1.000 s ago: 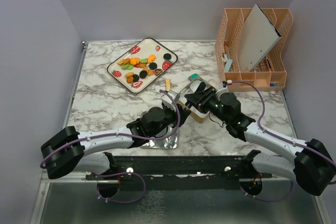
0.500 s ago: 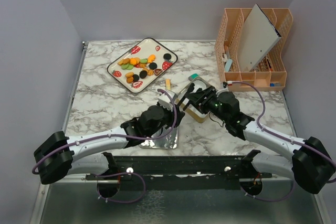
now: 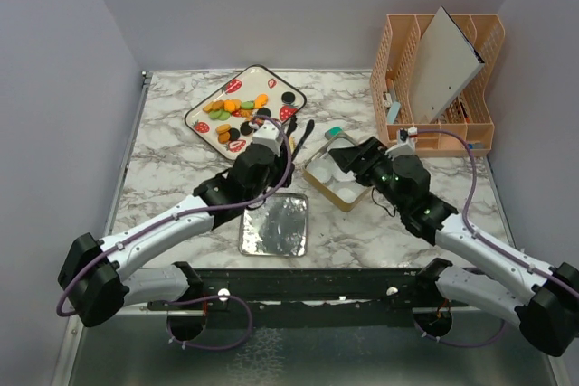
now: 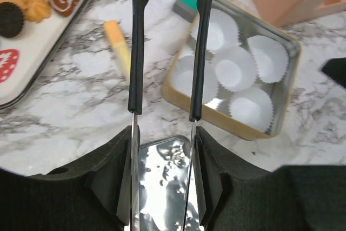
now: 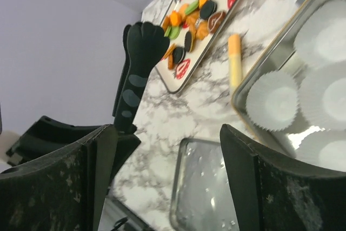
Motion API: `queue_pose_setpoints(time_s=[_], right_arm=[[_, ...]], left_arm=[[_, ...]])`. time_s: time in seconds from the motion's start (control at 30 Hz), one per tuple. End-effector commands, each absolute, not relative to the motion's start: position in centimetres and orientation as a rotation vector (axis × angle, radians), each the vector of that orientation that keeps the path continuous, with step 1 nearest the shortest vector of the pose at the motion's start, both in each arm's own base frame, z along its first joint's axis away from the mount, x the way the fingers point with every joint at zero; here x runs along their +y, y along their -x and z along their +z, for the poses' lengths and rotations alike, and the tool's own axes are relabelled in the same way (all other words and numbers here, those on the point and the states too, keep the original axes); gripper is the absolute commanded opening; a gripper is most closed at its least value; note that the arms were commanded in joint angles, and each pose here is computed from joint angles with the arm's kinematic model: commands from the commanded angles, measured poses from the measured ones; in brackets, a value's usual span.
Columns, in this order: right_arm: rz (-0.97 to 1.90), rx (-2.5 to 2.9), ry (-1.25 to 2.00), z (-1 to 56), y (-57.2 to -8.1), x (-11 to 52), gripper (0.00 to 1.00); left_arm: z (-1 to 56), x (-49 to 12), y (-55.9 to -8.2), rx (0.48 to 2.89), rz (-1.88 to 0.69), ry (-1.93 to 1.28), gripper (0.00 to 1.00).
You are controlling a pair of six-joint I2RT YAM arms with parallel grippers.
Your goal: Pack the cookies
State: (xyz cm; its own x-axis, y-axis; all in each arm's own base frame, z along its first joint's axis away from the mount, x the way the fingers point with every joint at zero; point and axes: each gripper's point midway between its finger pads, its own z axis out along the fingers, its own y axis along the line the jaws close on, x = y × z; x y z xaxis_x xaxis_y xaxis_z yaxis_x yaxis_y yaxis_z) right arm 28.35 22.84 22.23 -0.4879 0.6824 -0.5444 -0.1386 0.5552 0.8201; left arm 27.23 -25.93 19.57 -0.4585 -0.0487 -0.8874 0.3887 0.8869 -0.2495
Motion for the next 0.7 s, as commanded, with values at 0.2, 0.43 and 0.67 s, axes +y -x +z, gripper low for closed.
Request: queue_pose_setpoints(time_s=[0.2, 0.43, 0.67], right_arm=[[0.579, 1.696, -0.328, 24.6, -28.7, 15.0, 0.96], [0.436, 1.645, -0.290, 26.3, -27.5, 11.8, 0.96], [0.372, 1.624, -0.269, 27.0, -26.0, 9.7, 0.97]], left_arm=[[18.7, -18.4, -29.5, 2.183, -0.304, -0.200, 0.47], [17.8, -15.1, -31.4, 2.283, -0.211, -0.144, 0.48], [15.9, -11.8, -33.6, 2.389, -0.229, -0.029, 0.48]])
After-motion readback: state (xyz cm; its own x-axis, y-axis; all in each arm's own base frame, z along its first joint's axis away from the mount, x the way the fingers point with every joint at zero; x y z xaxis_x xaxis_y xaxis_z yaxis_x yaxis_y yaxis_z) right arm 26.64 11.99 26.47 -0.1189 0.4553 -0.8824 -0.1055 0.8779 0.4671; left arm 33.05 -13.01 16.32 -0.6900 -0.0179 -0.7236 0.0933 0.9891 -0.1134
